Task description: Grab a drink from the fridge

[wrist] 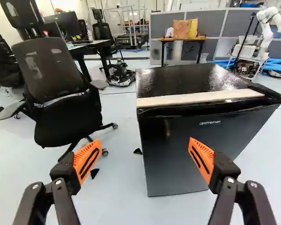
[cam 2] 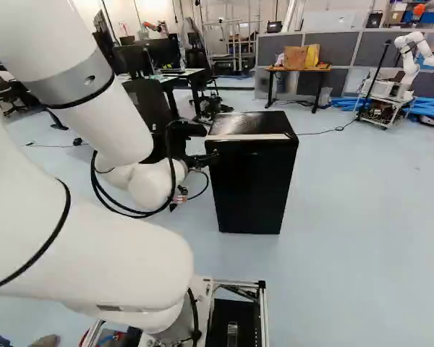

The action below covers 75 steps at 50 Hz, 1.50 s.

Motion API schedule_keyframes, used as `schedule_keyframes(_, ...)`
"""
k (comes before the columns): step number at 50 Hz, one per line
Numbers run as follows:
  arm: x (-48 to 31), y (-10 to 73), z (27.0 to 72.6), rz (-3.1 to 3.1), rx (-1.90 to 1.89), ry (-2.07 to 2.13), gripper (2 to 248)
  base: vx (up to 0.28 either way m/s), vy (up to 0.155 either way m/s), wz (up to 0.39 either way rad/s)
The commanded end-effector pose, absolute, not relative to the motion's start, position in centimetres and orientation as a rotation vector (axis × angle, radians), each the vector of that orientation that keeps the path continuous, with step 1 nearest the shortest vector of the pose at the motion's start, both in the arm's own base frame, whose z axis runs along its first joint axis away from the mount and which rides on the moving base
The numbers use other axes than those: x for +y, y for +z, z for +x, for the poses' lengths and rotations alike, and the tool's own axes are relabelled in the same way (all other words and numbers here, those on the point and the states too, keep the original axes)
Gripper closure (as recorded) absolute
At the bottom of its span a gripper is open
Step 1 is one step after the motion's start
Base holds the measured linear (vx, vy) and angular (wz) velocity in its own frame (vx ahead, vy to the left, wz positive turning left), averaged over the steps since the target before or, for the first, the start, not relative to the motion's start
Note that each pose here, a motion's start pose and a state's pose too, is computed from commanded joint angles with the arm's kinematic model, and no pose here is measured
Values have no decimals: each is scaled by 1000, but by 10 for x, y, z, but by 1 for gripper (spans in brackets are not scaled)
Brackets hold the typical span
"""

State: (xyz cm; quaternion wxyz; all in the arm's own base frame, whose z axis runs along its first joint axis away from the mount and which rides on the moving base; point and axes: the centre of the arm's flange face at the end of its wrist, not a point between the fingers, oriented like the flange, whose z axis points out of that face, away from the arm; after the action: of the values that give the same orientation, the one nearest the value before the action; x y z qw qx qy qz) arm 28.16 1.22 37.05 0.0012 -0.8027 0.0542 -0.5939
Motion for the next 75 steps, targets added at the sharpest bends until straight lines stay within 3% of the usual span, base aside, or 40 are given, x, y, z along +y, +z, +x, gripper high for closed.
schedule_keyframes(75,60,347,318,-2456,389,-2024,3,0,0,0)
